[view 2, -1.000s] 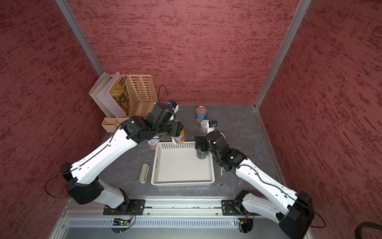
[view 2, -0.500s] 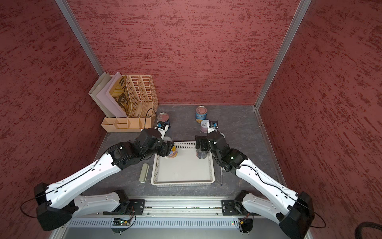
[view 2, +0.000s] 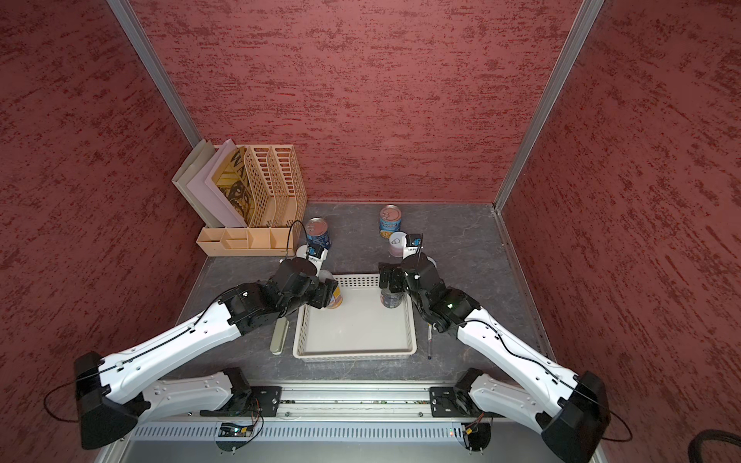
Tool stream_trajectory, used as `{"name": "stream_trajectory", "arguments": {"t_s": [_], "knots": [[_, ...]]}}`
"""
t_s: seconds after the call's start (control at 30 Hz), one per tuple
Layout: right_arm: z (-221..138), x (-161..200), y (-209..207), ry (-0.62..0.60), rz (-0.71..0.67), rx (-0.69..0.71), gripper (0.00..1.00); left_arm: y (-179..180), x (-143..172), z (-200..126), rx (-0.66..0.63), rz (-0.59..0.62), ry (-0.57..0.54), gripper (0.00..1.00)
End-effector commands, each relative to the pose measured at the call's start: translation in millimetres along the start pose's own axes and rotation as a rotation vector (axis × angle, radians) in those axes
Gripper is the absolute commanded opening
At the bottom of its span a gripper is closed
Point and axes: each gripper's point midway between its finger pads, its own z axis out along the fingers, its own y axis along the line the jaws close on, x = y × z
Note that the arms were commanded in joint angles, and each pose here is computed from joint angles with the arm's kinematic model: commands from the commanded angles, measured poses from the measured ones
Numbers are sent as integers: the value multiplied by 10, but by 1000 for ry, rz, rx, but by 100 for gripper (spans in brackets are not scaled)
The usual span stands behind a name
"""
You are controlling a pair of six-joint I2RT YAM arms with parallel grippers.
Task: Put the canned food in the basket
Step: Place the canned food in the basket.
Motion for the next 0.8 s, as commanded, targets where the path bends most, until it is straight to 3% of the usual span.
{"name": "stream_trajectory", "arguments": {"t_s": [0.0, 0.3, 0.77], "knots": [[-2, -42, -1, -24, 6, 6, 98, 25, -359, -24, 0, -69, -133, 9], [0, -38, 1, -21, 5, 7, 98, 168, -221, 266, -24, -123, -49, 9], [12, -31, 9, -16, 3, 5, 98, 494, -44, 549, -158, -171, -18, 10]]}}
